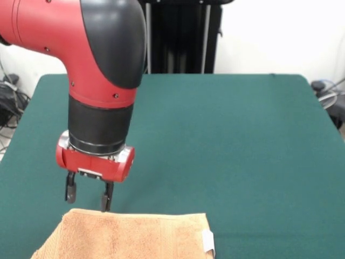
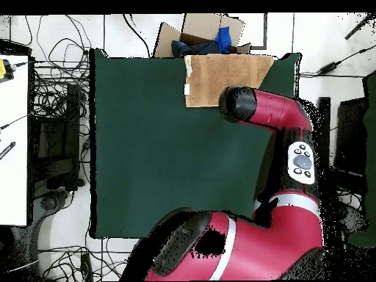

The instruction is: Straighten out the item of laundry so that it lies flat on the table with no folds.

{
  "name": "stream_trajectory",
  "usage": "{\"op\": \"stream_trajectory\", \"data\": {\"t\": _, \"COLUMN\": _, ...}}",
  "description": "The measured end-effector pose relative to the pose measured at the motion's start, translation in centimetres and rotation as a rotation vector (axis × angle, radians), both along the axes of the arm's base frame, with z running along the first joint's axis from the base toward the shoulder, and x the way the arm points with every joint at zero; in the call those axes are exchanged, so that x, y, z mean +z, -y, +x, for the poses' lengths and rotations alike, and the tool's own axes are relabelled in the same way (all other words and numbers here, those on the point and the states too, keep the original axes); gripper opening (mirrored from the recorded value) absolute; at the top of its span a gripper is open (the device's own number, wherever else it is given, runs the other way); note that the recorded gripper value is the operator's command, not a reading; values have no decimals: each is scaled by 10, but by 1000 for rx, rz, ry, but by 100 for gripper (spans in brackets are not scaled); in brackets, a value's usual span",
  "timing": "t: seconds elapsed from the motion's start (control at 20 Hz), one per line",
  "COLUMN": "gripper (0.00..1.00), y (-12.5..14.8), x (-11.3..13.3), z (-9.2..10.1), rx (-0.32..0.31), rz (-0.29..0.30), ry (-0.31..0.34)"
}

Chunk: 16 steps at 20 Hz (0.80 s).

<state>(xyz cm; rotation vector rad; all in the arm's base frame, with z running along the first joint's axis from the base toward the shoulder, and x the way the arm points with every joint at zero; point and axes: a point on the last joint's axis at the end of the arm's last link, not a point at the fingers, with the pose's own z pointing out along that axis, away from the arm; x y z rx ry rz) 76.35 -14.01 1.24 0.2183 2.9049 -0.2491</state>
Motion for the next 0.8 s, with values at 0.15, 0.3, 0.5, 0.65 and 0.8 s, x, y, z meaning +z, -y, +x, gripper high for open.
{"op": "stream_trajectory", "data": {"t": 0.15, "gripper": 100, "y": 0, "x": -8, "z": -3, "rx": -1, "rz": 4, "ry": -10}}
{"op": "stream_trajectory", "data": {"t": 0.3, "gripper": 100, "y": 2, "x": -14, "z": -6, "rx": -5, "rz": 7, "ry": -19}}
{"op": "stream_trajectory", "data": {"t": 0.5, "gripper": 100, "y": 9, "x": -14, "z": -8, "rx": -15, "rz": 7, "ry": -19}}
{"op": "stream_trajectory", "data": {"t": 0.65, "gripper": 100, "y": 19, "x": -13, "z": -9, "rx": -28, "rz": 7, "ry": -18}}
{"op": "stream_trajectory", "data": {"t": 0.8, "gripper": 100, "y": 25, "x": -13, "z": -10, "rx": -35, "rz": 7, "ry": -17}}
